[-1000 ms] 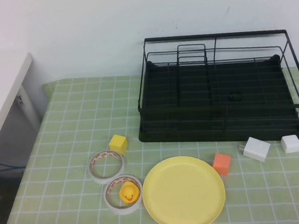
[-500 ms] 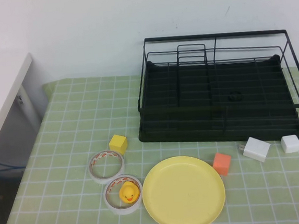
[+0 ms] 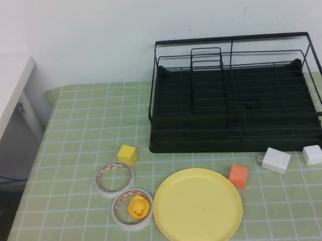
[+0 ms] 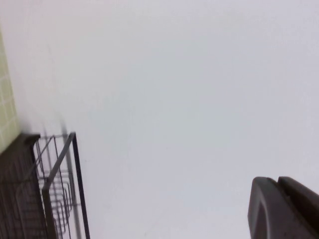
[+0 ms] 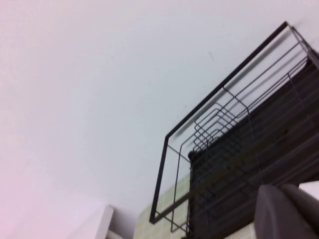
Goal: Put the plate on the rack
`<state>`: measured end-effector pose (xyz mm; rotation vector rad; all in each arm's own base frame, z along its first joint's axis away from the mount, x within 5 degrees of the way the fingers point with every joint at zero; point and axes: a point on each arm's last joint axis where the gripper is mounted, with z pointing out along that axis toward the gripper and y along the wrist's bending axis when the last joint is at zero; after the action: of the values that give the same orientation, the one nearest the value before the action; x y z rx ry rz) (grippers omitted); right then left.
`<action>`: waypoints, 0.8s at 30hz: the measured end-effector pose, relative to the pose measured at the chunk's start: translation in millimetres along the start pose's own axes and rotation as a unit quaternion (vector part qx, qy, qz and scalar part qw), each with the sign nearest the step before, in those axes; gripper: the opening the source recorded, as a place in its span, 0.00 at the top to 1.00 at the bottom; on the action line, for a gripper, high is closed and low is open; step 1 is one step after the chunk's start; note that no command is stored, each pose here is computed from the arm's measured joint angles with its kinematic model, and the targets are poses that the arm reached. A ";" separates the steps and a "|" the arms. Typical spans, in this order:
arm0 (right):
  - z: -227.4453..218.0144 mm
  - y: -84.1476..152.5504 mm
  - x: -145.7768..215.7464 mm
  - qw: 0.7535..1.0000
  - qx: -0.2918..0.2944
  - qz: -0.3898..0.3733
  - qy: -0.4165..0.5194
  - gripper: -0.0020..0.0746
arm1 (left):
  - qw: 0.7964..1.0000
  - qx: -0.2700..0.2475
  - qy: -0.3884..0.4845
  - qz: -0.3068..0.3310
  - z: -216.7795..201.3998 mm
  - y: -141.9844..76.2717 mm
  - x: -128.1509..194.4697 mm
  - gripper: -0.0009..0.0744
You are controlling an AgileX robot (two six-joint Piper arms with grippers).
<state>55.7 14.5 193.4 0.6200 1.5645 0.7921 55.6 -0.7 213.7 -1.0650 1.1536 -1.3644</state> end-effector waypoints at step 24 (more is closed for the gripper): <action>-0.1 0.8 3.2 0.985 -0.007 -0.172 0.017 0.98 | 0.803 -0.073 0.306 0.506 108.7 -98.2 54.3 0.99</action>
<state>55.1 17.4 192.0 0.3136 1.6375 0.5544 142.6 -62.0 328.1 0.0570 1.9326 -0.7161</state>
